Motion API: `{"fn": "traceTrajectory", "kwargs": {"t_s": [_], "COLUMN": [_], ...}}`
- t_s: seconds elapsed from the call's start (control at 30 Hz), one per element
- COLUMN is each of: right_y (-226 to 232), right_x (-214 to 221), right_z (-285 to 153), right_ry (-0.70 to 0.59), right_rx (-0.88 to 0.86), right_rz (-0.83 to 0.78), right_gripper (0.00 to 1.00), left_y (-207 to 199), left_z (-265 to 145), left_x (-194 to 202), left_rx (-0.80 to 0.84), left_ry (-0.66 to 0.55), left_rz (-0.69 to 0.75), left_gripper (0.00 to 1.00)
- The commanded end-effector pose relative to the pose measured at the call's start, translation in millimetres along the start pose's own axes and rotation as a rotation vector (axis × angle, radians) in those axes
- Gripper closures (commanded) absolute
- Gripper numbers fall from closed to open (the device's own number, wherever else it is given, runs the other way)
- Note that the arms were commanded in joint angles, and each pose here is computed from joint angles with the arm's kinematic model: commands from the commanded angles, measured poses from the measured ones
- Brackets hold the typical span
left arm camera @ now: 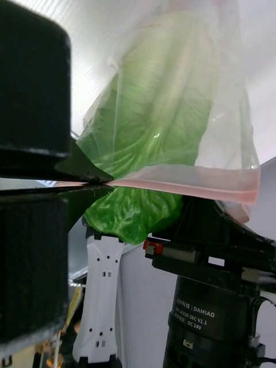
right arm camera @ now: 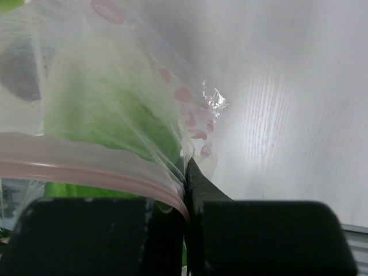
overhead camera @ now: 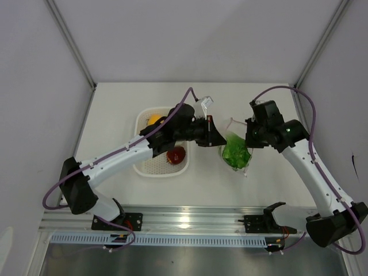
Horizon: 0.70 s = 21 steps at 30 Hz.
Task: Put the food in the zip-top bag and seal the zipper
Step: Adjust the zipper on the food storage bag.
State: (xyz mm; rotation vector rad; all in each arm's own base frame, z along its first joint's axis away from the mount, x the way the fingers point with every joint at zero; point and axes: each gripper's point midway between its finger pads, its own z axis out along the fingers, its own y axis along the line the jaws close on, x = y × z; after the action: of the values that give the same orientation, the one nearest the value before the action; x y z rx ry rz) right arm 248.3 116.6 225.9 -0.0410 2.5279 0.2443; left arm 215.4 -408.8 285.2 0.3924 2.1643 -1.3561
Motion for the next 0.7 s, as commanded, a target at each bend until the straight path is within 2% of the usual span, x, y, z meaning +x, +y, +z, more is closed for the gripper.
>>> {"fn": "traceTrajectory", "kwargs": {"t_s": [0.0, 0.07, 0.23, 0.37, 0.5, 0.53, 0.57, 0.67], "right_y": [-15.7, -20.6, -21.8, -23.1, -20.9, -19.5, -16.1, -8.8], "right_x": [2.1, 17.5, 16.3, 11.8, 11.9, 10.2, 11.9, 12.5], "right_z": [0.0, 13.6, 20.7, 20.3, 14.3, 9.6, 6.9, -1.7], "right_ry": [-0.001, 0.050, 0.039, 0.045, 0.040, 0.028, 0.033, 0.020], "right_rx": [0.064, 0.080, 0.084, 0.103, 0.087, 0.075, 0.055, 0.007], "right_rz": [-0.024, -0.029, -0.027, -0.033, -0.034, -0.029, -0.030, -0.021], "right_gripper": [1.00, 1.00, 1.00, 1.00, 0.89, 0.81, 0.62, 0.62], "left_y": [-9.5, -6.7, 21.6, 28.9, 23.6, 23.2, 20.9, 18.8], "left_z": [-8.0, -6.6, 5.6, 9.0, 6.2, 5.7, 3.6, 1.5], "left_x": [-7.4, -8.7, 1.9, -2.4, -4.2, -4.5, -5.5, -5.2], "left_rx": [0.059, 0.086, 0.040, 0.033, 0.056, 0.057, 0.061, 0.069], "left_ry": [-0.002, -0.003, 0.039, 0.038, 0.037, 0.036, 0.032, 0.033], "left_rz": [-0.049, -0.076, -0.125, -0.136, -0.135, -0.133, -0.130, -0.126], "left_gripper": [0.99, 0.99, 0.99, 1.00, 0.99, 0.99, 0.99, 0.99]}}
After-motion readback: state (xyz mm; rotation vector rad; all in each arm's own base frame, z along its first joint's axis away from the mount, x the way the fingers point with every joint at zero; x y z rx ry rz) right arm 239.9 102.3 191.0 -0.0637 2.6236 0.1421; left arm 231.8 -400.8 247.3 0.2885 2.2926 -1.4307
